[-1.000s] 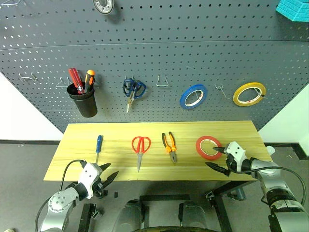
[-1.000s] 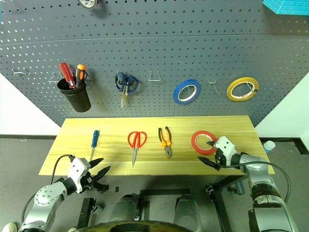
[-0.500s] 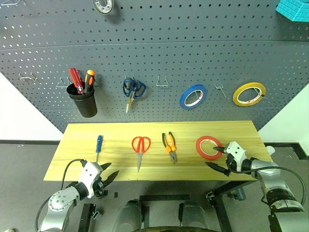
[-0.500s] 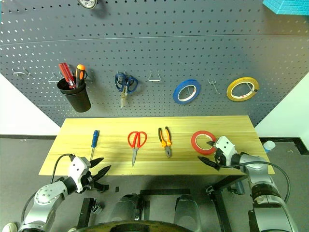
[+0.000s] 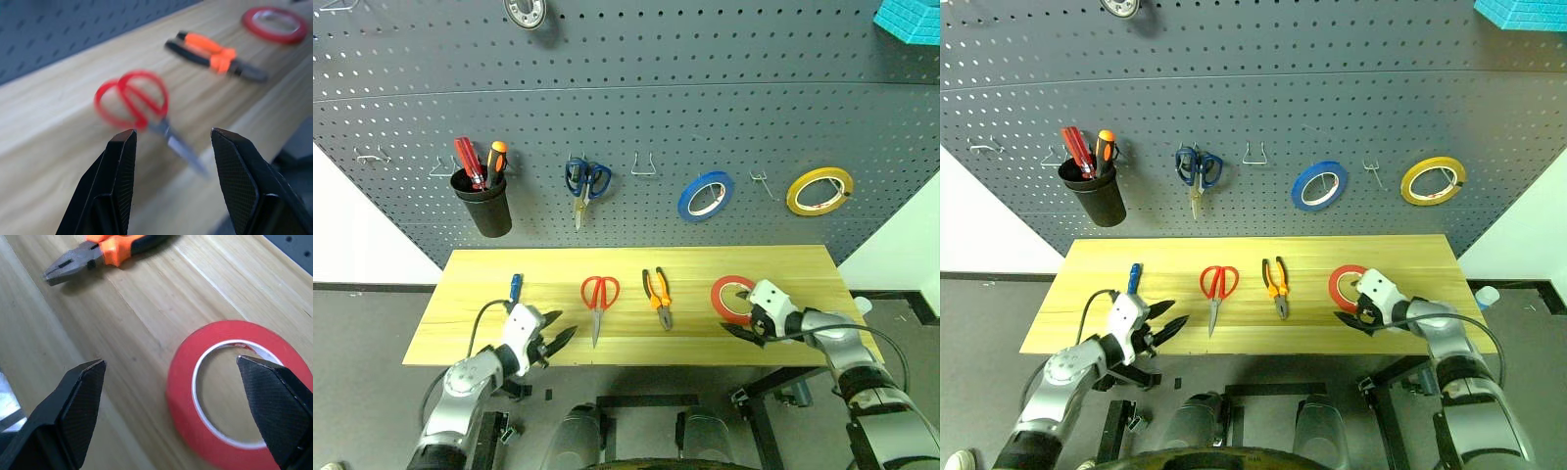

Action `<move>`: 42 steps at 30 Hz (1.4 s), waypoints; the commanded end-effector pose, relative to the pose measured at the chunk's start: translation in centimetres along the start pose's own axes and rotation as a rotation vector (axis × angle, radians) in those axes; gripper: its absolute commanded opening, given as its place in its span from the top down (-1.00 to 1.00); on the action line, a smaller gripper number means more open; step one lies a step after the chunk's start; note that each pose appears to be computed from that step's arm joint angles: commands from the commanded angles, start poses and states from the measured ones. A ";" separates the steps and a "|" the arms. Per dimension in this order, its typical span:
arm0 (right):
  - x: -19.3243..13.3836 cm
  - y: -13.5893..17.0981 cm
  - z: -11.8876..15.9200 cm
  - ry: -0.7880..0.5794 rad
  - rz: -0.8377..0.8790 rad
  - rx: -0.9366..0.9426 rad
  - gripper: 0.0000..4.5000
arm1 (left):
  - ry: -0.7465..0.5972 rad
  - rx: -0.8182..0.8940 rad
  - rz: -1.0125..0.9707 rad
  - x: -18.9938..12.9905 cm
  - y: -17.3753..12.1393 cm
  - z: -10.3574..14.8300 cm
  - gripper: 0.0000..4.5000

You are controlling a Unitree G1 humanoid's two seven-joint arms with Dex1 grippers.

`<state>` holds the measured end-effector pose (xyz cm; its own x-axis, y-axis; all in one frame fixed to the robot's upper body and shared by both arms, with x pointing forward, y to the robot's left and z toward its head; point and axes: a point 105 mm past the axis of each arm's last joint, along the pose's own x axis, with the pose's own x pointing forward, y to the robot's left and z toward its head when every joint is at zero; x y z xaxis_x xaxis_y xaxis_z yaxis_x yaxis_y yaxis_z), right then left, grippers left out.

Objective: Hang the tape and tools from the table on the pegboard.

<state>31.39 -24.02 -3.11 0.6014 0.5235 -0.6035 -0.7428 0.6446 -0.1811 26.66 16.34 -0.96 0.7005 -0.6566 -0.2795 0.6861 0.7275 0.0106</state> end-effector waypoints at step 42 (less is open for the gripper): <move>0.1 -1.5 -1.2 0.266 -0.132 -0.228 0.70 | -0.056 0.101 -0.197 1.3 -1.6 2.8 -0.13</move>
<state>31.52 -25.69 -5.55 0.5393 0.2604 -0.8009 -0.7288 0.6209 -0.2889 26.22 13.06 -0.72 0.5067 -0.8107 -0.2932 0.8435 0.5364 -0.0256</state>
